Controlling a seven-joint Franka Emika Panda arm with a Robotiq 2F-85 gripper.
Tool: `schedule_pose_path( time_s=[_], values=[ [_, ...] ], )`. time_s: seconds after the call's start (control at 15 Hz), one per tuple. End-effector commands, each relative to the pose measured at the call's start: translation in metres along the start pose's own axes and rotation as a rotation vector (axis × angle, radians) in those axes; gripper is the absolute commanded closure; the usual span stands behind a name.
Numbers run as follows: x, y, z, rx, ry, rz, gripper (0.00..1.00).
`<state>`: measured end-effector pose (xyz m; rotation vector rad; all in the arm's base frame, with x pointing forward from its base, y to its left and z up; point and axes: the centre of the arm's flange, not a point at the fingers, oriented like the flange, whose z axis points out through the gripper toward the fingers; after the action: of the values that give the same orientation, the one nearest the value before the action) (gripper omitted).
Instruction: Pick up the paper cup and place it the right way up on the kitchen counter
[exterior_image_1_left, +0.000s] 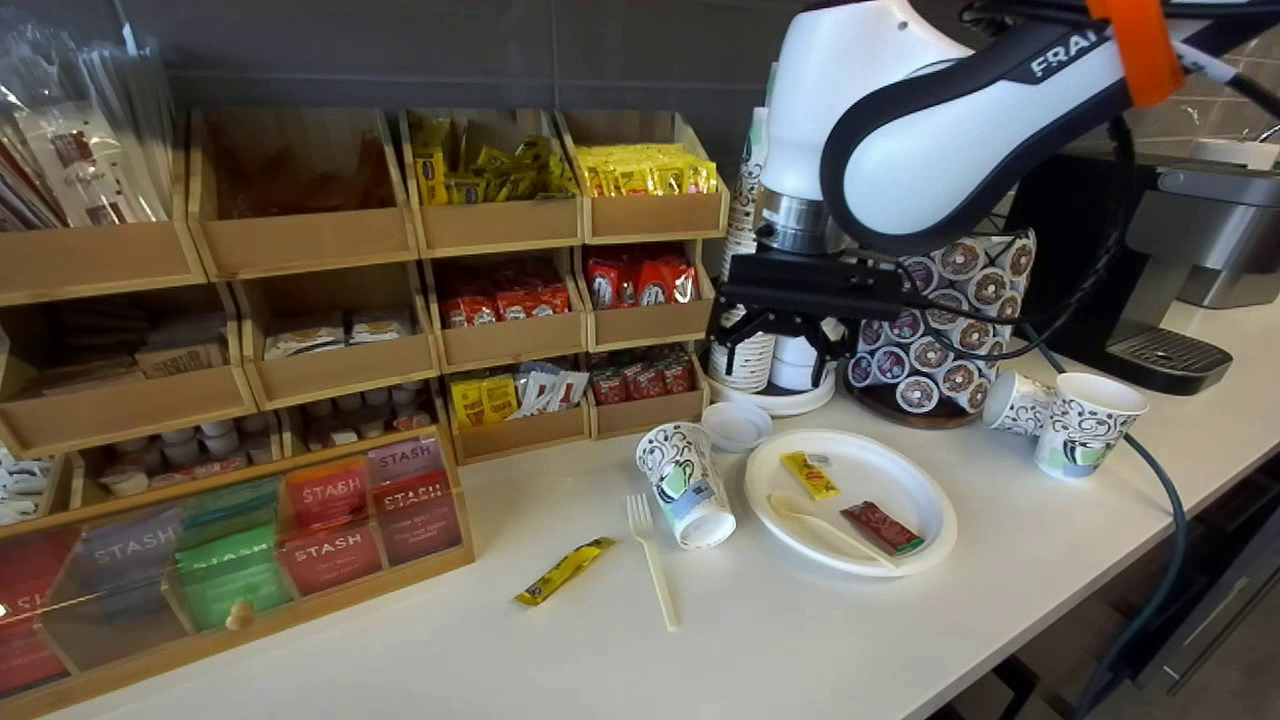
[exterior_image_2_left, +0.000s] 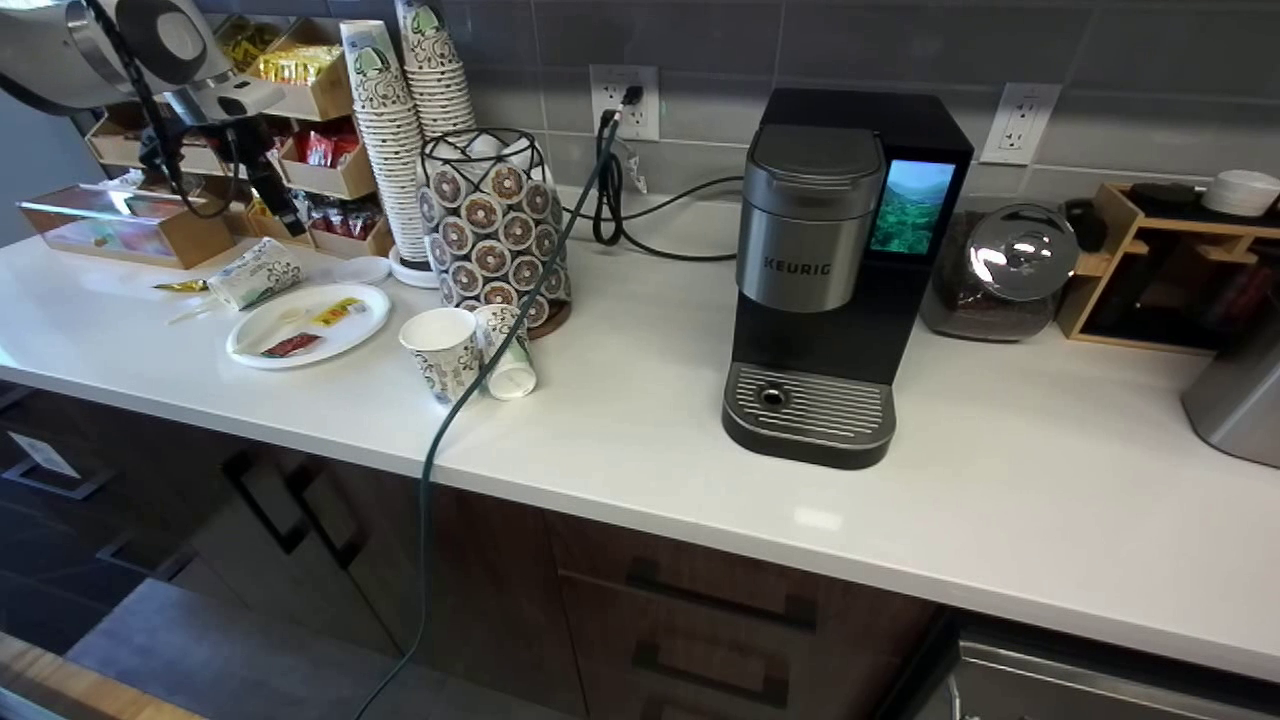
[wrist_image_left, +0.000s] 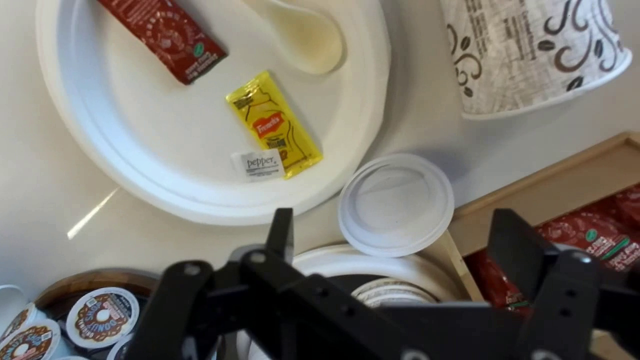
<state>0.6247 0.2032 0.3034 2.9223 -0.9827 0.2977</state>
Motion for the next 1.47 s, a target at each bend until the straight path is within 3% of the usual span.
schedule_pose_path(
  time_s=[0.0, 0.27, 0.33, 0.53, 0.93, 1.13, 1.27, 1.4],
  values=[
    [-0.003, -0.005, 0.002, -0.002, -0.002, 0.003, 0.0],
    [0.001, -0.006, 0.004, -0.005, 0.002, 0.01, 0.0],
    [0.003, -0.011, 0.008, 0.039, -0.011, 0.015, 0.0],
    [0.002, -0.027, 0.019, 0.066, -0.027, 0.013, 0.0],
    [-0.002, -0.048, 0.062, 0.092, -0.134, 0.031, 0.0],
    [0.002, -0.053, 0.07, 0.104, -0.134, 0.052, 0.0],
    [0.002, -0.056, 0.071, 0.086, -0.163, 0.053, 0.0],
    [-0.007, -0.057, 0.074, 0.039, -0.233, 0.019, 0.08]
  ],
)
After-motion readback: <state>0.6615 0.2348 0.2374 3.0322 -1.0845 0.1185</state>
